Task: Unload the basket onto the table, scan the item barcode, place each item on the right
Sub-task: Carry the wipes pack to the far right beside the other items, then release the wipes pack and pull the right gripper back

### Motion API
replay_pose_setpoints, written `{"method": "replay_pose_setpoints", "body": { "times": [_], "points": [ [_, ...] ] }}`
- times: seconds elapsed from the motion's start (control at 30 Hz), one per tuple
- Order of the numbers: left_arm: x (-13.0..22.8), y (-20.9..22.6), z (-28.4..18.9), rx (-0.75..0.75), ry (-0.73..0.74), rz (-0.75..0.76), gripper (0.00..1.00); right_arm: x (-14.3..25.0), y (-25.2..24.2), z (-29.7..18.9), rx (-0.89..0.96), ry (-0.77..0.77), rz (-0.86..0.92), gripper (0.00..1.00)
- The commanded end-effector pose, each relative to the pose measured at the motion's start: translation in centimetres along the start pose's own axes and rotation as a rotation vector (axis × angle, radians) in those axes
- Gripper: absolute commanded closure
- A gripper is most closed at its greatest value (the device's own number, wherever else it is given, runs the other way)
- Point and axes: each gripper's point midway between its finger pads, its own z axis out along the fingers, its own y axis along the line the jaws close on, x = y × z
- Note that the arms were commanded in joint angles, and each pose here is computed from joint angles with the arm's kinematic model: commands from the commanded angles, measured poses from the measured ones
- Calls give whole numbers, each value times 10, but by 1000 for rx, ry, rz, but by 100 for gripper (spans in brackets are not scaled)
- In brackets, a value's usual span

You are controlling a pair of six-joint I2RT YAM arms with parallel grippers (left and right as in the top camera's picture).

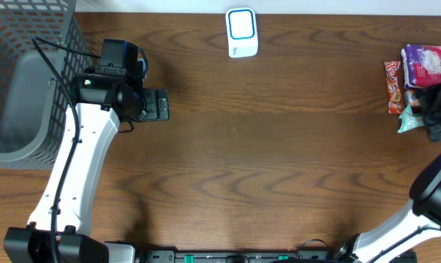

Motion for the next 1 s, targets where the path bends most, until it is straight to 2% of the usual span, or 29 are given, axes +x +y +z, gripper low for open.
{"method": "replay_pose_setpoints", "body": {
  "times": [0.0, 0.33, 0.5, 0.6, 0.67, 0.8, 0.97],
  "points": [
    [1, 4, 2, -18, 6, -9, 2, -30, 12, -49, -41, -104, -11, 1],
    [1, 4, 2, -19, 7, -9, 2, -34, -5, -142, -50, -148, -37, 1],
    [1, 3, 2, -18, 6, -9, 2, -3, -27, -166, -13, -30, -55, 1],
    [1, 3, 2, -18, 7, -9, 2, 21, -41, -174, 23, 68, -67, 9],
    [1, 3, 2, -18, 6, -9, 2, 34, -46, -177, 28, 128, -85, 11],
    [1, 3, 2, -18, 6, -9, 2, 56, -45, -190, -2, 204, -222, 14],
    [1, 3, 2, -18, 7, -9, 2, 77, -48, -222, -41, 212, -415, 17]
  ]
}}
